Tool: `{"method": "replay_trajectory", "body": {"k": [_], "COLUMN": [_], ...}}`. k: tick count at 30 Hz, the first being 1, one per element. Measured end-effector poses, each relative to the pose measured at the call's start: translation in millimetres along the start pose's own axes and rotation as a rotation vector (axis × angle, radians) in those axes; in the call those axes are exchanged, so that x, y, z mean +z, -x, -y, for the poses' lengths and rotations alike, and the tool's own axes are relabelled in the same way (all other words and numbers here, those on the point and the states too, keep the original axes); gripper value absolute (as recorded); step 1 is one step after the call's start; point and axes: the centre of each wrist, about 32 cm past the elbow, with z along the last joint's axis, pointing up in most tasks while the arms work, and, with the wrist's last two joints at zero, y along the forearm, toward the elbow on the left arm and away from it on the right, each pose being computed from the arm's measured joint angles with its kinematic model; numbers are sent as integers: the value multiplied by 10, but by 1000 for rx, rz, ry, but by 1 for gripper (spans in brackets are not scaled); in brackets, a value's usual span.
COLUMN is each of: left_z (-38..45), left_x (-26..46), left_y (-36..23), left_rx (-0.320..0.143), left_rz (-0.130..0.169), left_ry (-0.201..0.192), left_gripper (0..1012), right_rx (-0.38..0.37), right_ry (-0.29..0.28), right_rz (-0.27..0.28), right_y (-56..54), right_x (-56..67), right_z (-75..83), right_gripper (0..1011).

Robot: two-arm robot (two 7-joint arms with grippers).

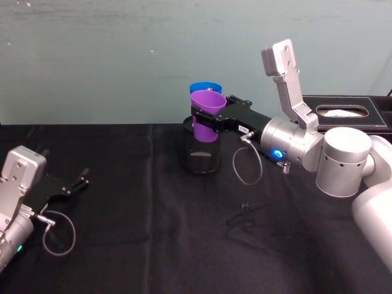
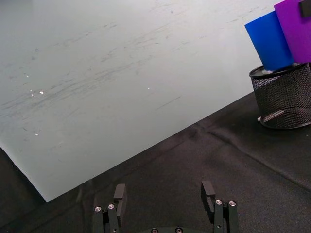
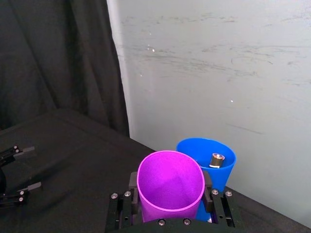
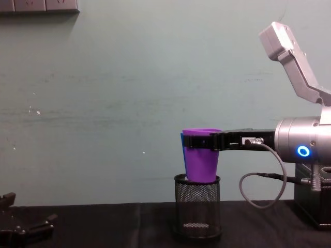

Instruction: Pick up one cup with a gripper and tap it against the other cup.

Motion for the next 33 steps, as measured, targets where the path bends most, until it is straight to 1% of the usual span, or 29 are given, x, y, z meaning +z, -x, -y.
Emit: {"method": "replay_trajectory", "body": {"k": [28,33], "left_z": [0,0], "left_x": [0,0], "left_y": [0,0], "left_rx": [0,0], "left_rz": [0,0], "left_ry": [0,0], "left_gripper": [1000,1000], "right_rx": [0,3], "right_ry": [0,-9], "right_rz": [0,12], "right_y": [0,7], "right_x": [0,25], "right_z": [0,37], "right_gripper": [731,731]}}
